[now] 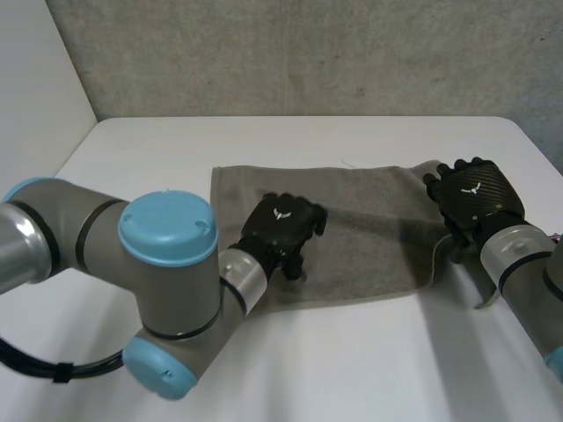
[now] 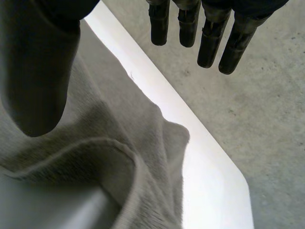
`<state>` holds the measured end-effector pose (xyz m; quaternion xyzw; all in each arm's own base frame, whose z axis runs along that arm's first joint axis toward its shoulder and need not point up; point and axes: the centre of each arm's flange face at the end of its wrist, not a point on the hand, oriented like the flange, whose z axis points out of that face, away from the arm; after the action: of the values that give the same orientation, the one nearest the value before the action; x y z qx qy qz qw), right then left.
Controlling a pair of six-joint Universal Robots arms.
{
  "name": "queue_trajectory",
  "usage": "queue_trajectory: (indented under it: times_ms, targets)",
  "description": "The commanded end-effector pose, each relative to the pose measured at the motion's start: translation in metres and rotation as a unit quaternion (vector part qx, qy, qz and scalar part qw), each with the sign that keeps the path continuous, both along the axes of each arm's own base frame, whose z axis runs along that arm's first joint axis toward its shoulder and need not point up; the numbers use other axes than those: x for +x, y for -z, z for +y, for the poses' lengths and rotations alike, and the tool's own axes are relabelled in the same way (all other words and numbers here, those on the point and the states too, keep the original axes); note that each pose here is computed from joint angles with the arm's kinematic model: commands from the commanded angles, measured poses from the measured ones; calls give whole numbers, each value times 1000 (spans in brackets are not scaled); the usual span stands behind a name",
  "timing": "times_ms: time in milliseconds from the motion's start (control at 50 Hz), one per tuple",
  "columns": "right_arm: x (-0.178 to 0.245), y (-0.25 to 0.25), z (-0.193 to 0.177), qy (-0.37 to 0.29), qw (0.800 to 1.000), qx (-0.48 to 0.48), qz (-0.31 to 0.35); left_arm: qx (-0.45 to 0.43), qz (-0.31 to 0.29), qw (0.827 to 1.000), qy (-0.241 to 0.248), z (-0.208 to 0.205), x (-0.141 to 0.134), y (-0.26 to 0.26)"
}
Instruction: Fold the towel.
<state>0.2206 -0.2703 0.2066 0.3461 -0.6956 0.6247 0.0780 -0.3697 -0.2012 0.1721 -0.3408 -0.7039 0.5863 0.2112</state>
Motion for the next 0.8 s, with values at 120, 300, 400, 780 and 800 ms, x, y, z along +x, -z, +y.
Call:
queue_trajectory:
  times_ms: [120,300,400,780,800]
  targets:
    - [-23,22,-28,25,997,12,66,27,-53,997,-40,12,28,25]
    - [-24,25,-29,25,998,11,63,-2,-91,995,-39,9,33,37]
    - [-23,31,-29,24,997,20,65,-29,-89,995,-39,5,31,38]
    - [-23,33,-29,19,997,24,65,-33,-105,993,-33,-2,28,52]
    - [-23,33,-29,19,997,24,65,-33,-105,993,-33,-2,28,52]
